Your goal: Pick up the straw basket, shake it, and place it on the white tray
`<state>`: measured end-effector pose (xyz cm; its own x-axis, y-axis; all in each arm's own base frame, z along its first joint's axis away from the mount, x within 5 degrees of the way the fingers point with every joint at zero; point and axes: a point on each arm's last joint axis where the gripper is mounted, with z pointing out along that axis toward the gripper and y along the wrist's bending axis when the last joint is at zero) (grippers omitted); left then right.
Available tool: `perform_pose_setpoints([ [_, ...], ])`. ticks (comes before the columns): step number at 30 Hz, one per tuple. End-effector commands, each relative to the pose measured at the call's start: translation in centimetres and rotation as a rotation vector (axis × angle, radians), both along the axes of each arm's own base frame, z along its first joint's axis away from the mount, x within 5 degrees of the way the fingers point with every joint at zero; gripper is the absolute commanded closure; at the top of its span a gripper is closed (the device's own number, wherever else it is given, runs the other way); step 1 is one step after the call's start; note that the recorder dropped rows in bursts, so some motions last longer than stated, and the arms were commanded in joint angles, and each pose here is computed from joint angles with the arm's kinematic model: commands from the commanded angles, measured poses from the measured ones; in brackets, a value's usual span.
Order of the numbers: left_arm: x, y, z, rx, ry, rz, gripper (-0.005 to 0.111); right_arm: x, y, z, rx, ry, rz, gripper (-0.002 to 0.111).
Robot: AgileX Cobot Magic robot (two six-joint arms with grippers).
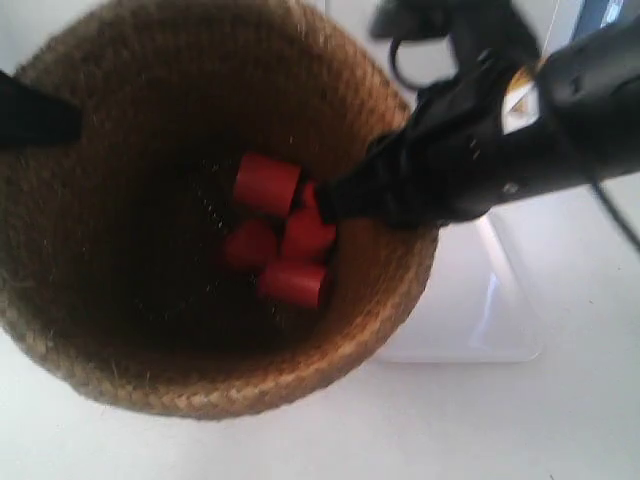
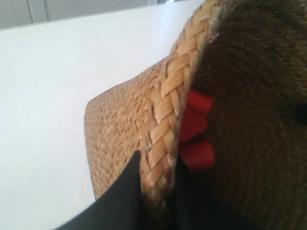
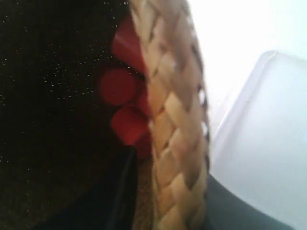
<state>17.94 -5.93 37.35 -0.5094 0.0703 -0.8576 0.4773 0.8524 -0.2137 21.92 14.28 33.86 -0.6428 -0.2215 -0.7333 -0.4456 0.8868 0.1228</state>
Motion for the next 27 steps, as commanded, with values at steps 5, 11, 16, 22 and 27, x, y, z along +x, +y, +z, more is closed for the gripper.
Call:
perform_pose_setpoints([
  [5,-1.2,-0.2,1.6,-0.061,-0.090,-0.005,0.107,-0.6,-0.3,1.5,0.053,-0.079,0.005,0.108],
  [11,-1.3,-0.2,1.6,-0.061,-0.091,-0.005,0.107,-0.5,-0.3,1.4,0.052,-0.077,0.005,0.108],
  [16,-1.1,-0.1,1.7,-0.062,-0.107,0.012,0.107,0.3,0.2,0.4,0.025,-0.051,0.006,0.108],
  [22,-1.1,0.1,1.4,-0.013,-0.102,0.005,0.107,0.8,0.5,-0.1,0.025,-0.049,0.006,0.108],
  [27,-1.4,0.0,1.1,-0.014,-0.059,-0.009,0.107,0.1,0.1,0.5,0.031,-0.044,0.005,0.108],
])
